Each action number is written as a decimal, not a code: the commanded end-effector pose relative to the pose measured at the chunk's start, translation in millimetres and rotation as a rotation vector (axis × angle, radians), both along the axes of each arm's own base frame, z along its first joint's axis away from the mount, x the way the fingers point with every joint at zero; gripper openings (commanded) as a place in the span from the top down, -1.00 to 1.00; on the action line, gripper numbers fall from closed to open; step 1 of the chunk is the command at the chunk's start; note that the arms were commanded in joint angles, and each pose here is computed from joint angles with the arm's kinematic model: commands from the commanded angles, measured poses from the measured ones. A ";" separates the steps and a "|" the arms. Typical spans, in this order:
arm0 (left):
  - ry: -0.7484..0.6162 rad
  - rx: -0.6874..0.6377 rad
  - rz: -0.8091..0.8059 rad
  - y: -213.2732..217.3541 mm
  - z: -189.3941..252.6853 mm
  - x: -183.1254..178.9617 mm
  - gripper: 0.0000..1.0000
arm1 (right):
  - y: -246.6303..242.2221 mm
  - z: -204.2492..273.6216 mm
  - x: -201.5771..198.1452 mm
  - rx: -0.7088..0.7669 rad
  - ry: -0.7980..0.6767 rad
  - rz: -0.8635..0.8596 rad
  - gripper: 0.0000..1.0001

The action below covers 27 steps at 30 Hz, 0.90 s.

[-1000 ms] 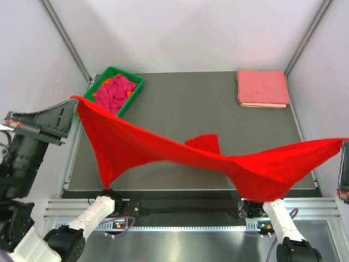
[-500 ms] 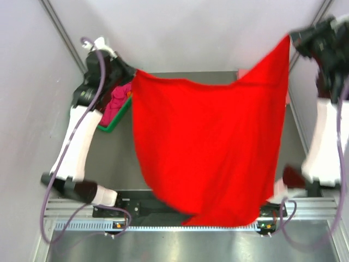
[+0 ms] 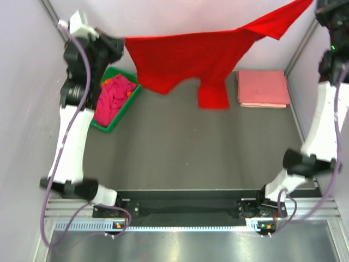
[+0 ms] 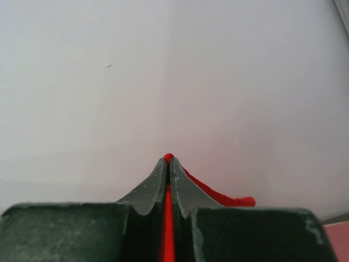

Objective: Fold and stack the t-shirts
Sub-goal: Flatten the tshirt out

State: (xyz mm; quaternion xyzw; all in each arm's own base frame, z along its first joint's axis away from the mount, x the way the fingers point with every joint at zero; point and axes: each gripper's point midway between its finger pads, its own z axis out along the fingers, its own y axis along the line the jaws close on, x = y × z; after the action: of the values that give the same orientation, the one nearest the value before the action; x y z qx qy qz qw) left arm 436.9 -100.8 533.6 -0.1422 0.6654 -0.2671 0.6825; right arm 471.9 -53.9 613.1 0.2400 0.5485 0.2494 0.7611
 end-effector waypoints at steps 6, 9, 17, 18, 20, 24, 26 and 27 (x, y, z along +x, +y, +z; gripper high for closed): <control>0.247 -0.044 0.048 24.8 -135.0 -103.0 1.00 | 19.5 -115.2 -108.8 -0.013 0.194 0.022 1.00; 0.367 -0.044 0.075 33.2 -192.2 -135.9 1.00 | 12.2 -213.6 -140.6 0.048 0.438 -0.057 1.00; 0.575 -0.030 0.118 45.5 -318.9 -187.3 1.00 | -16.9 -389.6 -230.1 0.097 0.793 -0.339 1.00; 0.584 -0.063 0.106 42.2 -327.2 -192.0 1.00 | -23.2 -412.9 -242.5 0.104 0.847 -0.392 1.00; 0.656 -0.107 0.076 33.6 -362.9 -199.4 1.00 | -27.2 -439.2 -261.6 0.123 0.938 -0.447 1.00; 0.803 -0.193 -0.007 11.8 -411.4 -213.3 1.00 | -31.5 -463.5 -277.9 0.119 1.043 -0.494 1.00; 0.869 -0.178 0.009 14.4 -430.0 -220.9 1.00 | -34.9 -466.2 -285.5 0.124 1.080 -0.528 1.00; 0.897 -0.166 0.012 14.8 -435.5 -223.1 1.00 | -39.2 -461.6 -286.8 0.119 1.080 -0.556 1.00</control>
State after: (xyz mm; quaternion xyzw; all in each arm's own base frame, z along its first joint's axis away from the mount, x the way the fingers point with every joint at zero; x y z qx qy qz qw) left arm 211.7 -79.0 99.4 -0.2887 0.8746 -0.2086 0.3289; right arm 196.1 -71.0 141.0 0.4830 0.7816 -0.0263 0.3939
